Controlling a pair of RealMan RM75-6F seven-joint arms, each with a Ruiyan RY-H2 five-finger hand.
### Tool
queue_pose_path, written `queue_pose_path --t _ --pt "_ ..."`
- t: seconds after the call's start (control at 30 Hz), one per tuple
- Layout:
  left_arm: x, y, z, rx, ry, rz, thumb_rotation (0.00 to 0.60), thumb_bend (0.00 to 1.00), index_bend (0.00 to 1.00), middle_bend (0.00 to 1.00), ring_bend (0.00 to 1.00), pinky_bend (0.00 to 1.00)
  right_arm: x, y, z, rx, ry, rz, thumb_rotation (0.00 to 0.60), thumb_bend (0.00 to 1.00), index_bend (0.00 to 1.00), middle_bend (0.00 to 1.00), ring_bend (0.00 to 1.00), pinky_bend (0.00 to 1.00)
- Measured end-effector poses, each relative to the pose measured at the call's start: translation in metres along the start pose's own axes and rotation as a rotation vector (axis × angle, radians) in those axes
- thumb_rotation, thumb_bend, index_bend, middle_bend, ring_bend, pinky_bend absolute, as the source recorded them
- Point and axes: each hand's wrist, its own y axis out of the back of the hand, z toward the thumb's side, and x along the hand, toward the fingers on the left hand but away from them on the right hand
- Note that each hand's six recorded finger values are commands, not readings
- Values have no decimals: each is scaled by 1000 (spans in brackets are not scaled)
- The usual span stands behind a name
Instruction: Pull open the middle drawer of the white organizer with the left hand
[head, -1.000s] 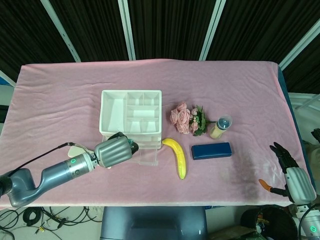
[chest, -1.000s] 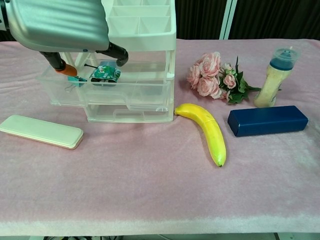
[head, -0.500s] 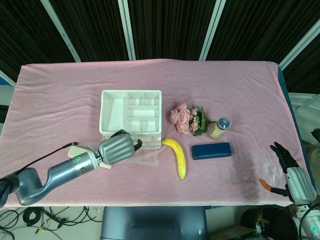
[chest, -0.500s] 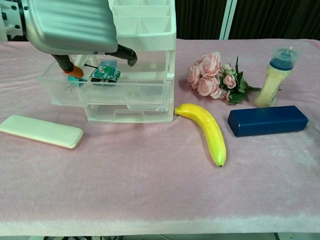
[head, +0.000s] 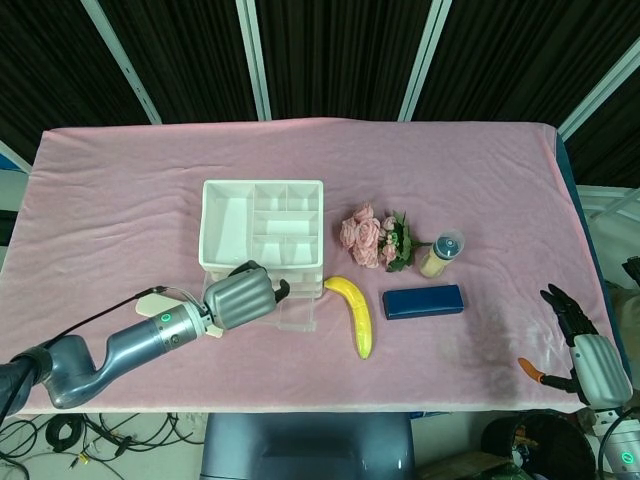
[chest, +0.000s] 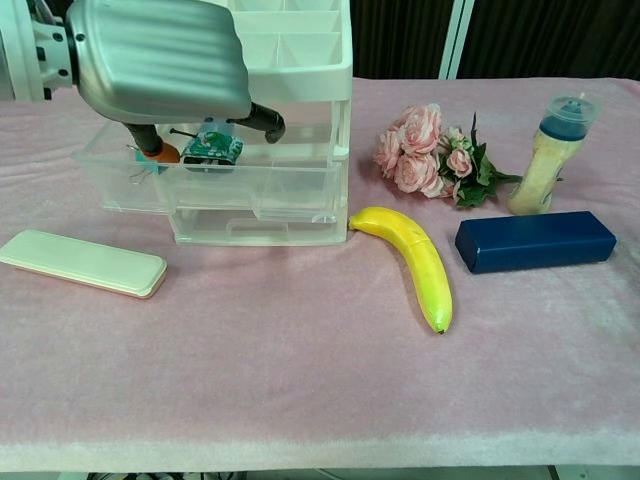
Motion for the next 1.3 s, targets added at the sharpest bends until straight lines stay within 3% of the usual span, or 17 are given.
queue_pose_path --t 0.07,0.23,0.4,0.73,1.07,1.3 --pt "1 -1 2 -2 -3 -2 600 115 385 1000 1000 986 0 0 0 -1 0 0 600 133 0 0 12 146" --pt "1 0 6 -7 -14 -2 600 267 537 1000 1000 988 0 0 0 -1 0 0 600 133 0 0 12 146" --pt "-1 0 9 -6 -25 4 600 351 610 1000 1000 988 0 0 0 -2 1 -1 600 132 0 0 12 146" --pt "-7 9 2 1 -6 37 600 354 618 1000 1000 988 0 0 0 0 1 1 600 132 0 0 12 146" --pt "-12 46 -18 1 45 135 600 354 614 1000 1000 988 1 0 0 3 3 -1 600 132 0 0 12 146" --pt "-32 69 -42 -20 128 195 600 354 605 1000 1000 988 1 0 1 2 3 -1 600 133 0 0 12 146"
